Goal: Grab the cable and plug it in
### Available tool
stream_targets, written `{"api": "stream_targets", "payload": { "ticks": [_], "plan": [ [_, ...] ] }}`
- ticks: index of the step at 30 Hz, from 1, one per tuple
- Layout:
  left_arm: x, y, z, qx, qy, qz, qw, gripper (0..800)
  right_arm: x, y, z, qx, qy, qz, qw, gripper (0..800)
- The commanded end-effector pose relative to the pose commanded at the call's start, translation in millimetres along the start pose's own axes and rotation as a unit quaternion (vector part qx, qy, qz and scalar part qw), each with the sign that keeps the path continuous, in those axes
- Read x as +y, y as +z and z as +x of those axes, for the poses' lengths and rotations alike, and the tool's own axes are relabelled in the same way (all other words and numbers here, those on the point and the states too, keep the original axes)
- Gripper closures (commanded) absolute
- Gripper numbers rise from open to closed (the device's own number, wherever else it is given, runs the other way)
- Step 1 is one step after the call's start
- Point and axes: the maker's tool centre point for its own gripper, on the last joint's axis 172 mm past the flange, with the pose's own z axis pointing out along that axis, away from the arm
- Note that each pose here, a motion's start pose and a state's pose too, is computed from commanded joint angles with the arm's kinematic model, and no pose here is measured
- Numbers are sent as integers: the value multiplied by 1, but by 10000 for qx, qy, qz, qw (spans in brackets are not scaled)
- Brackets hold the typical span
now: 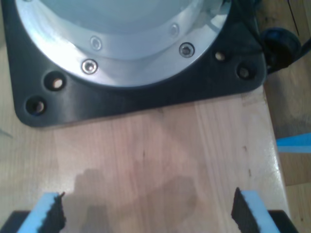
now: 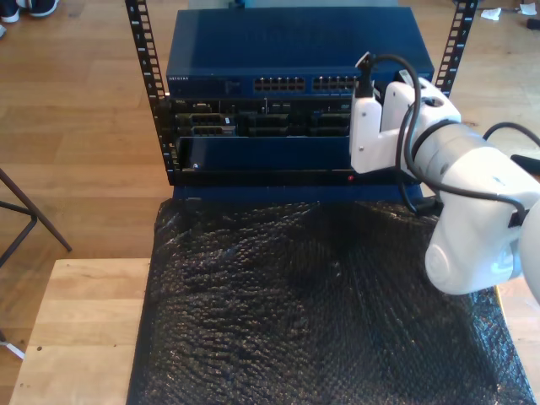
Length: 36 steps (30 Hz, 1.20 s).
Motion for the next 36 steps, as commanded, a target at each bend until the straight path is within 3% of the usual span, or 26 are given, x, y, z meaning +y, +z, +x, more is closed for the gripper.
{"api": "stream_targets", "payload": {
  "ticks": [5,12,16,27,36],
  "plan": [
    [0,0,0,0,0,0,10000,0,0,2,2,34,-12,-438,9990,800],
    [0,0,0,0,0,0,10000,0,-6,6,10,31,78,-457,9989,800],
    [0,0,0,0,0,0,10000,0,-8,17,17,-140,322,-595,9976,800],
    [0,0,0,0,4,-7,10000,0,-3,53,9,-759,399,-928,9920,800],
    [0,0,0,0,0,0,10000,0,-11,52,-9,-1139,507,-1012,9870,800]
  ]
}}
